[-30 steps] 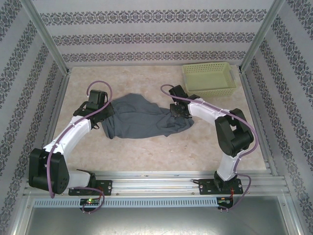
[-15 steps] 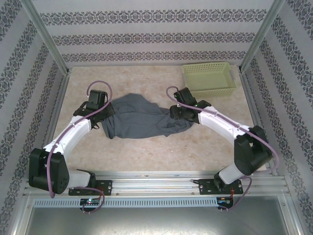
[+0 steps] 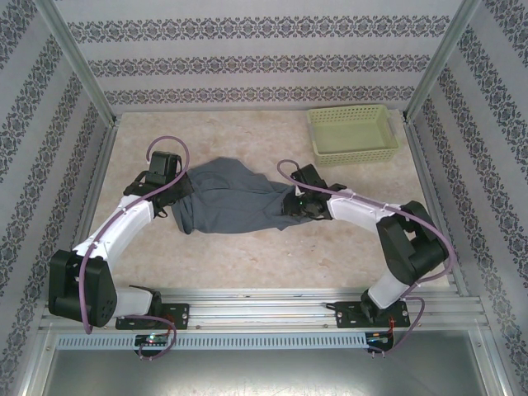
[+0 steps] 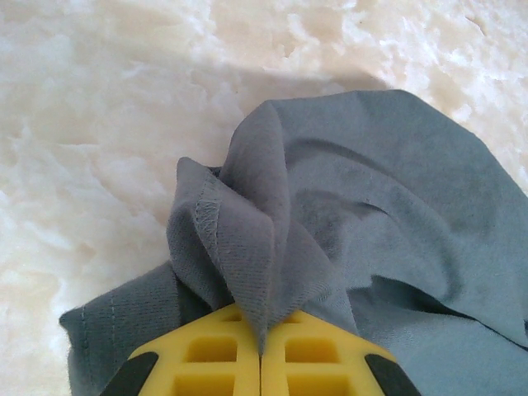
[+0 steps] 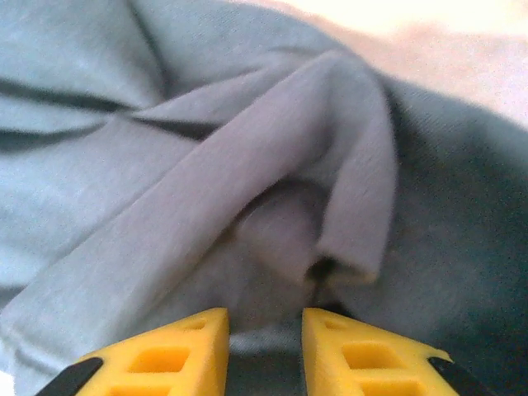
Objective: Fold the inside-out t-shirt
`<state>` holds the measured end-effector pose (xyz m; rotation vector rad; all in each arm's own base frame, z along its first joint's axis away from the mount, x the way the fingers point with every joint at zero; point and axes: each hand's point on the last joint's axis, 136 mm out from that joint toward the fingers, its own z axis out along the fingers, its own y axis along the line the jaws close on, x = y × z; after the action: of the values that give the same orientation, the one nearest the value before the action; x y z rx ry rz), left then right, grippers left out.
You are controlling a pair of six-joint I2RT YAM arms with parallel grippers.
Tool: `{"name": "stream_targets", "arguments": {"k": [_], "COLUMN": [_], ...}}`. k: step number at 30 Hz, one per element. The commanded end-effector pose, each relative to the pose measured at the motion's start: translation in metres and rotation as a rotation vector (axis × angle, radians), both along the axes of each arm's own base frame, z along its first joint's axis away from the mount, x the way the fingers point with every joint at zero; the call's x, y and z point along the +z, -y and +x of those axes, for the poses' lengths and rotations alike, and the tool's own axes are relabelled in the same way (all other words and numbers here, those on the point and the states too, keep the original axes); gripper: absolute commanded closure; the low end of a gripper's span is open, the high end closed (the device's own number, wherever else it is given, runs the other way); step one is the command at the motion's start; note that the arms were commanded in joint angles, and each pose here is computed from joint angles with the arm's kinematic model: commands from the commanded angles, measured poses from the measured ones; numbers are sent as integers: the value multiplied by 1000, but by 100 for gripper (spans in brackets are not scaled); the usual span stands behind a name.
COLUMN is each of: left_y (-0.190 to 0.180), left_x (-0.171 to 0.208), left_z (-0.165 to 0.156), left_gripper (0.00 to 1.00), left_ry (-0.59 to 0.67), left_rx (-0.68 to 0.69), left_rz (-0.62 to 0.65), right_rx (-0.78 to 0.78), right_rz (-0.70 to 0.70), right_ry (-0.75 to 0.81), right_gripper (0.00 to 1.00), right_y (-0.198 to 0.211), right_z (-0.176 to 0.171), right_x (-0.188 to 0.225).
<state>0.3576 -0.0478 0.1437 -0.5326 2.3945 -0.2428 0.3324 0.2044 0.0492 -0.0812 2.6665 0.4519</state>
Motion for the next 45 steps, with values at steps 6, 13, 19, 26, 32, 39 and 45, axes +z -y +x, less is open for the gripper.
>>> {"name": "stream_targets", "arguments": {"k": [6,13,19,26,32,39,45], "left_y": [-3,-3,-4,-4,-6,-9,-6], "left_x": [6,2,3,2,6,14,20], "left_z": [1,1,0,-1,0,-1,0], "left_gripper": [100,100,100,100,100,100,100], "left_ry": [10,1,3,0,9,36,57], "left_rx": [7,5,8,9,20,37,32], "left_rz": [-1,0,3,4,9,8,-10], "right_rx": [3,25,37,40,11,-41,-71], "right_rz": [-3,2,-28,-47,-37,39,94], "right_ry": [23,41,41,60,118,203,260], "right_gripper": [60,68,82,93,100,100,100], "right_y": [-6,-16,-19,-14,-2,17,28], "right_z": [24,31,32,27,20,3,-2], "right_x": [-6,1,4,16,49,100,137]}}
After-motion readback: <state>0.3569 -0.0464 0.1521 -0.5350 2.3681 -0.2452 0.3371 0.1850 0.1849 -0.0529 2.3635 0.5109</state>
